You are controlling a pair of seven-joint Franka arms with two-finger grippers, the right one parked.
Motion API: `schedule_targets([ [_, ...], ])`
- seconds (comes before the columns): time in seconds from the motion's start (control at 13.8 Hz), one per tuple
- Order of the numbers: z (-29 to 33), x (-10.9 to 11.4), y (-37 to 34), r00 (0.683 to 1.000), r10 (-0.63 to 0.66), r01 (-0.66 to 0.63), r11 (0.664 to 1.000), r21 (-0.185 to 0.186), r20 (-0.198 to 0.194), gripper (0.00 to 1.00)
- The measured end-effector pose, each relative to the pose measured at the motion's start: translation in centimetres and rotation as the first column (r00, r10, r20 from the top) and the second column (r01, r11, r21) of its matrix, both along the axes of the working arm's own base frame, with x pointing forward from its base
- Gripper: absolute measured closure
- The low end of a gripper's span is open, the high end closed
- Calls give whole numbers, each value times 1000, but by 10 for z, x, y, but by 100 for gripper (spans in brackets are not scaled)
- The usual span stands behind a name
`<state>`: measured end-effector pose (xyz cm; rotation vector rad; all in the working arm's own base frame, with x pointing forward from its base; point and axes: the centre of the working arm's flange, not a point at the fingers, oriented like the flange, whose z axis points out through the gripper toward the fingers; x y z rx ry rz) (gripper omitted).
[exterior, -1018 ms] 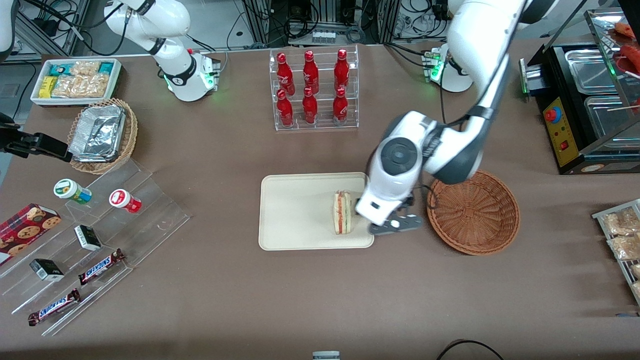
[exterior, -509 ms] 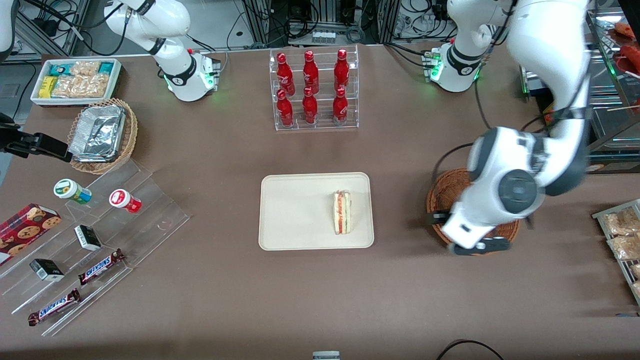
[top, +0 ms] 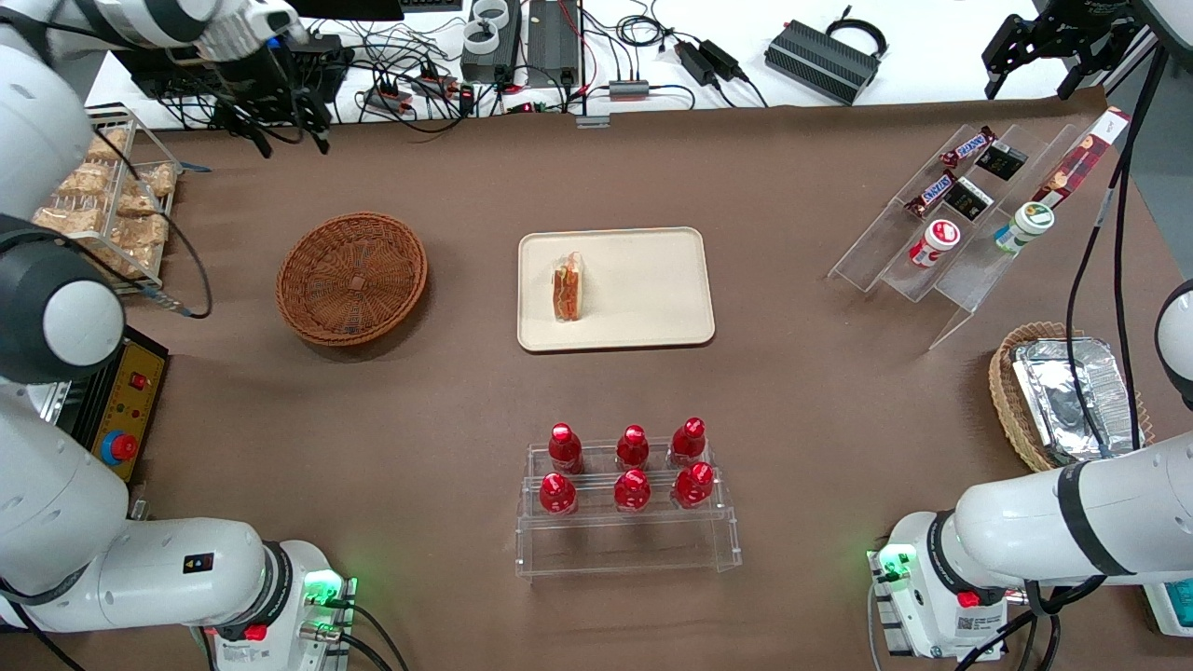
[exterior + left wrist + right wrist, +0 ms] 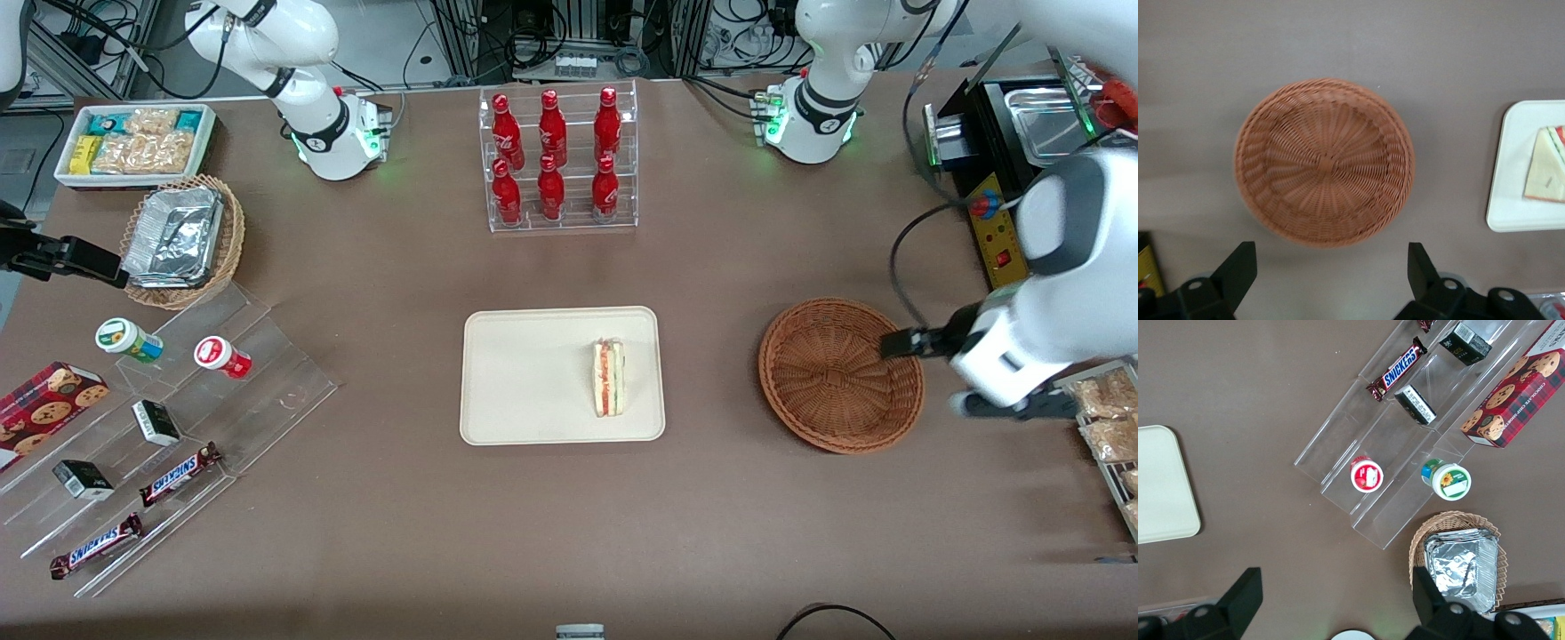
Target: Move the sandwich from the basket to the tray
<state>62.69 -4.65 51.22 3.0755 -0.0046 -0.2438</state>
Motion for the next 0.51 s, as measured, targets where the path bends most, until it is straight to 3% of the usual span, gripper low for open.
schedule_targets([
  [0.22, 57, -28, 4, 999, 0, -1, 1000, 18, 38, 0],
  [0.51, 109, -64, 5, 998, -12, 7, 997, 80, 65, 0],
])
